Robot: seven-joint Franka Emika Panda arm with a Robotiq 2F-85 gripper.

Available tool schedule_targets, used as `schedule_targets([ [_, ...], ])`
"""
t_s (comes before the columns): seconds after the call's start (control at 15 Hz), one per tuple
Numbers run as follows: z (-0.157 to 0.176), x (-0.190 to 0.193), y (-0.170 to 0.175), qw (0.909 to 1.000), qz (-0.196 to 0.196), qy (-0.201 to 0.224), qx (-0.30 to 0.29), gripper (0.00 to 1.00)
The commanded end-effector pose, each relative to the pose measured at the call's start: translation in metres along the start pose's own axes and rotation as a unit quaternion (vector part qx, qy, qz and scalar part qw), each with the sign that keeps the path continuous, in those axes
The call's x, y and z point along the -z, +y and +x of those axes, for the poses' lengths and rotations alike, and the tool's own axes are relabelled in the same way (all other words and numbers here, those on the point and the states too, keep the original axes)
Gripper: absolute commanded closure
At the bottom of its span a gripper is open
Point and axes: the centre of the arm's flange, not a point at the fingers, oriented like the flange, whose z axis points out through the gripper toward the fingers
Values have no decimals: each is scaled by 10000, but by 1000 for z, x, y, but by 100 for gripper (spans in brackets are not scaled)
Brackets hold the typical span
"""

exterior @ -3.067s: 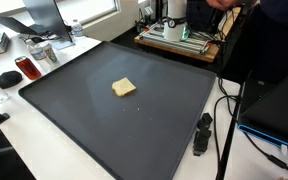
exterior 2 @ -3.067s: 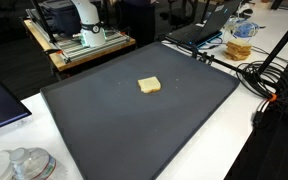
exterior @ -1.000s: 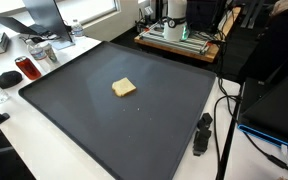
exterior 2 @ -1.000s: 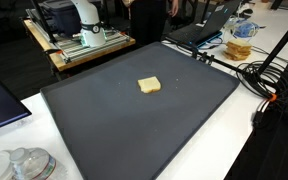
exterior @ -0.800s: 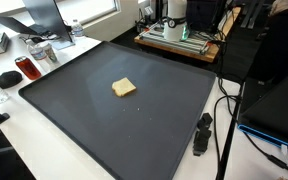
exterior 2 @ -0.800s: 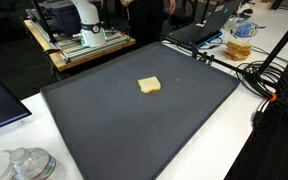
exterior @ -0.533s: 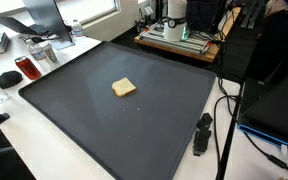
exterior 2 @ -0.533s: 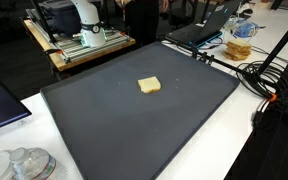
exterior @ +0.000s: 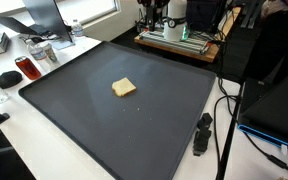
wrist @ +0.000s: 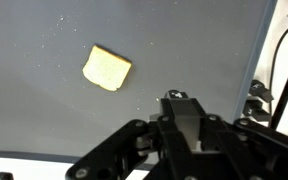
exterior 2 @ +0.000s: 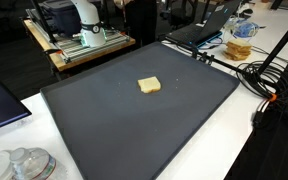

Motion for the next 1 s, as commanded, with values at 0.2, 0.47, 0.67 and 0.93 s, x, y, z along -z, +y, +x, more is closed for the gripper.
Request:
schedule_targets([
  [0.2,75,-85,24,9934,-381,-160,-1069,95],
  [0.47,99,-127,25,9811,-785,-75,-1768,95],
  [0.67,110,-150,17,9703,-1105,-135,-2146,95],
  [0.93,119,-172,-7,9545,-1595,-209,-2511,95],
])
